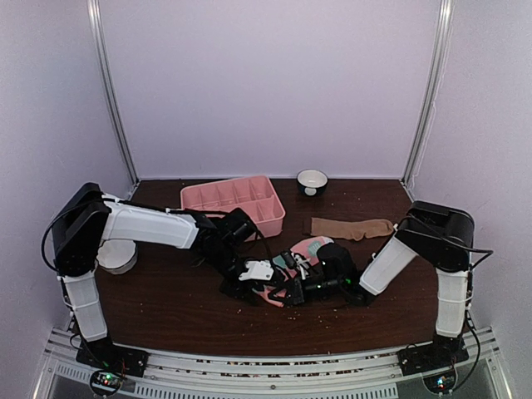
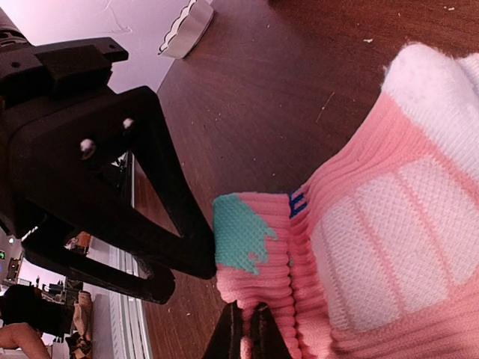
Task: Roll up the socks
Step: Roll the sock at the center of the board.
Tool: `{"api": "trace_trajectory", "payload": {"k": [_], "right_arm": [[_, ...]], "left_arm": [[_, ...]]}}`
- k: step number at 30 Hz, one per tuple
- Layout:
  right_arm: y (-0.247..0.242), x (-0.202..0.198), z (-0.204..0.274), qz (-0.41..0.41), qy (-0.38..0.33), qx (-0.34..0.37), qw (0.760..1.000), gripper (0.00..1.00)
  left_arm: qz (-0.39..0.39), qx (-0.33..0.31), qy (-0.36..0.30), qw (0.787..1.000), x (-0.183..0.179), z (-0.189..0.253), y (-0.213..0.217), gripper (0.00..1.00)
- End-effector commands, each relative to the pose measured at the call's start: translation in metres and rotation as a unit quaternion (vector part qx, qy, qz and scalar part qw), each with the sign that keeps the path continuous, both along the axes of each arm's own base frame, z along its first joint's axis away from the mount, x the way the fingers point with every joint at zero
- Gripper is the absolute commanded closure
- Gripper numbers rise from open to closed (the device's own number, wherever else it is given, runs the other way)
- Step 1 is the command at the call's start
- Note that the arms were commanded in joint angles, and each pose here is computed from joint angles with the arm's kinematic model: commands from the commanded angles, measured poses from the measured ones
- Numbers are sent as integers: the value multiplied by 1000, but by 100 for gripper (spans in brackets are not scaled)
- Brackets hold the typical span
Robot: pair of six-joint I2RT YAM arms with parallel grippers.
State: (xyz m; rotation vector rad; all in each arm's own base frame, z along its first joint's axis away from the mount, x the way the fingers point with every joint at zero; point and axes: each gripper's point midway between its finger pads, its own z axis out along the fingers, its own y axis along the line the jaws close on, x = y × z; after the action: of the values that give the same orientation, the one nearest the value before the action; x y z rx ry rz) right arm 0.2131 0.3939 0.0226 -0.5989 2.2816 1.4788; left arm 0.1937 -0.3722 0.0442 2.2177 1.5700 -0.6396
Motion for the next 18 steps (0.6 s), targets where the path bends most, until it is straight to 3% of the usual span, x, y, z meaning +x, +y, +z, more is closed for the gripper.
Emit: {"api": "trace_trajectory", "payload": {"k": [1,5,18], "right_arm": [[-69,-37,-105,-27,132,-185,973,100],[-70,-38,-106,-28,134,-185,973,100],[-64,-36,-102,-25,136,-175,975,100]], "left_arm": [[1,-65,-15,998,9,34,-19,58],[27,-93,11,995,26,45,-18,59],[8,-34,20,999,25,-1,-15,61]]}}
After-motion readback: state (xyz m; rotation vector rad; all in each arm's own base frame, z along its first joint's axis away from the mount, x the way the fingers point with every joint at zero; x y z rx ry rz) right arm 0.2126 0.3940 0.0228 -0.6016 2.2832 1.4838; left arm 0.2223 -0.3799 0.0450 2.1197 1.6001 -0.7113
